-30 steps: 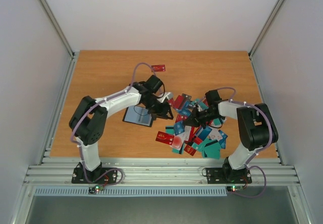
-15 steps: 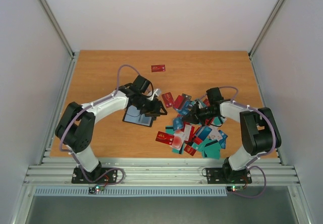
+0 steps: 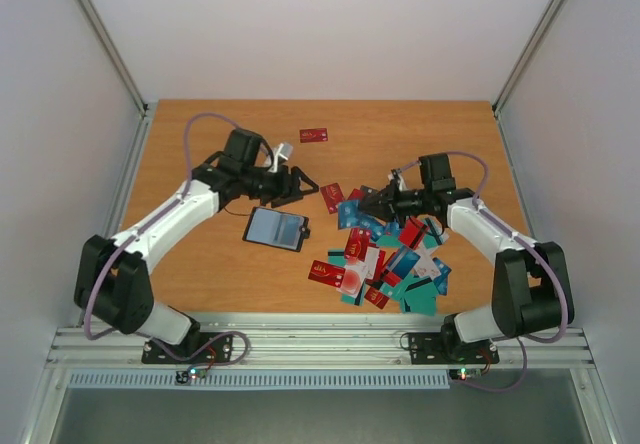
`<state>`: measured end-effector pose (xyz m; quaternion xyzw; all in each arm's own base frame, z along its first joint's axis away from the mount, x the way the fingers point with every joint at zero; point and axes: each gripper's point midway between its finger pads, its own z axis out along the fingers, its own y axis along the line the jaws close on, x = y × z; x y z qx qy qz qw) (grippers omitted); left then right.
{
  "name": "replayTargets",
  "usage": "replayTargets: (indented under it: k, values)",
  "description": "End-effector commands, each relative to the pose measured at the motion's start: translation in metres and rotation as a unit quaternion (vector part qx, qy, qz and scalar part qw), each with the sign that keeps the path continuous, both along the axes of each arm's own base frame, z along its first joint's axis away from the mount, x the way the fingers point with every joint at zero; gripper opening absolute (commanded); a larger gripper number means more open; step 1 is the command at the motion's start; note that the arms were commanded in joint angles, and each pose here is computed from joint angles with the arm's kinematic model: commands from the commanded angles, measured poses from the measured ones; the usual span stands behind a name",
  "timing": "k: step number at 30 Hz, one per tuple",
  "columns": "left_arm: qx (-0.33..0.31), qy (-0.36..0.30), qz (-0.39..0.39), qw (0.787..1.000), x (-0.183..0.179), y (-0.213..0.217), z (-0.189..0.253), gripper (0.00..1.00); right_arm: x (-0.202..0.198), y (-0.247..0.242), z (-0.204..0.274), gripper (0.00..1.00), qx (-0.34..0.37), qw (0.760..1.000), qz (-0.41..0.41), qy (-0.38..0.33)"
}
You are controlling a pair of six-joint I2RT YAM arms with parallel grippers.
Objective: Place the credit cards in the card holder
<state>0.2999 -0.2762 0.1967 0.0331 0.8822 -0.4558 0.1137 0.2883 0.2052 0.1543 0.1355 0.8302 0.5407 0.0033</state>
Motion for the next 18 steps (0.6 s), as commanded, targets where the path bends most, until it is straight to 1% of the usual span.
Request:
replayTargets:
  k: [1,9,11,18]
  values:
    - [-0.082,-0.039,0.000,0.996,0.005,0.003,0.044,0.63,0.010,0.014,0.049,0.01,0.042,0.999,0.005,-0.034]
    - [-0.168,-0.069,0.018,0.983,0.004,0.013,0.083,0.61,0.019,0.038,0.102,0.01,0.072,0.994,0.017,-0.078]
    - [-0.184,-0.073,0.018,0.980,0.003,0.015,0.092,0.60,0.021,0.043,0.113,0.01,0.079,0.993,0.021,-0.088]
    - [-0.237,-0.118,0.006,0.964,-0.004,0.016,0.128,0.55,0.023,0.061,0.143,0.01,0.091,0.988,0.034,-0.118]
